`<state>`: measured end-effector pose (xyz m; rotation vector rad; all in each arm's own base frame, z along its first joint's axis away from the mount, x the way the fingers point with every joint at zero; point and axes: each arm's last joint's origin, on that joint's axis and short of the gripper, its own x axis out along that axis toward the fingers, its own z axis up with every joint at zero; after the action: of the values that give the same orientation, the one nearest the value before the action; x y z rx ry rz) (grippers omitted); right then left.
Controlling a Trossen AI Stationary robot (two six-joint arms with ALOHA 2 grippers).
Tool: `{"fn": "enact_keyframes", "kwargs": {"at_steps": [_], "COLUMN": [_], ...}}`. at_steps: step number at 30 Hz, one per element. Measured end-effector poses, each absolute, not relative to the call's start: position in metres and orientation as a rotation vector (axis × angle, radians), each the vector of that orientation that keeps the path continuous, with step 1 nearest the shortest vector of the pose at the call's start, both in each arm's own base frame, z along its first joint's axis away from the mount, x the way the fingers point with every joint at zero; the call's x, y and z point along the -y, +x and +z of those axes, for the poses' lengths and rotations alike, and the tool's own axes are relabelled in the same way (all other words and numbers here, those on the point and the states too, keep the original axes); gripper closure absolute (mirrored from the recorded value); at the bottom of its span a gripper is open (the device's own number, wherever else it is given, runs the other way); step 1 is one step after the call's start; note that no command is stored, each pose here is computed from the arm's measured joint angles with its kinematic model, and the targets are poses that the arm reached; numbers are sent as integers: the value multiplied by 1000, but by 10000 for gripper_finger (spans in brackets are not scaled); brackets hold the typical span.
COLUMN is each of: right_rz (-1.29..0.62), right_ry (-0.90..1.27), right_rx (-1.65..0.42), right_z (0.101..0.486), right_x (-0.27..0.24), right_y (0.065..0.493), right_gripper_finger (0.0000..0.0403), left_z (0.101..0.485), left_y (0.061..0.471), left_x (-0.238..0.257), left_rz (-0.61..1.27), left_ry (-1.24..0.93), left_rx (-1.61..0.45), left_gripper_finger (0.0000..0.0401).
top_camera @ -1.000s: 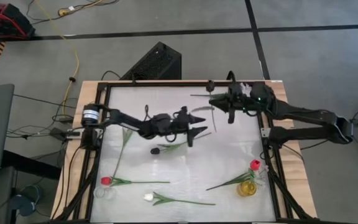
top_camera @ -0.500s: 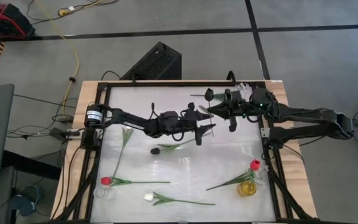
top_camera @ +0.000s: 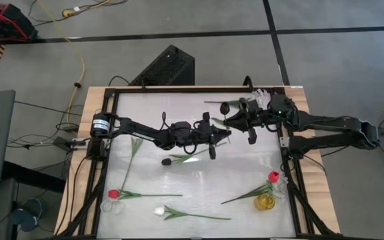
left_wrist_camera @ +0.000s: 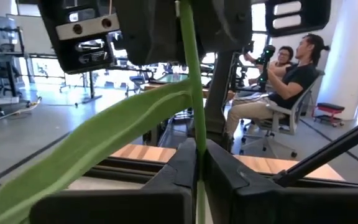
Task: Sort flowers into vase by color
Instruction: Put the top black flower into the yellow vase
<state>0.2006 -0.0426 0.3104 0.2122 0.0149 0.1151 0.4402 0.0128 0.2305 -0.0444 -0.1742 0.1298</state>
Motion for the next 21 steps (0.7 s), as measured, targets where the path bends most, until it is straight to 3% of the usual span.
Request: {"fn": "enact_keyframes", "kwargs": {"at_steps": [6,13,17,21], "right_rz": [202,86,-46,-214], "right_ry": [222,264,283,290], "right_rx": [-60,-205,-362,-508], "right_z": [310,302,288,274], "right_x": [43,50,52,55], "right_y": [192,162,148,141], "right_gripper_finger": [282,190,183,192], "left_z": [231,262,284,290], "left_y": [440,420,396,373], "left_x": [-13,-18,-6,16], "left_rz": [129,255,272,116], "left_ry": [-46,42,107,111], "left_rx": [175,87,38,58], "left_gripper_finger": [400,401,401,401]}}
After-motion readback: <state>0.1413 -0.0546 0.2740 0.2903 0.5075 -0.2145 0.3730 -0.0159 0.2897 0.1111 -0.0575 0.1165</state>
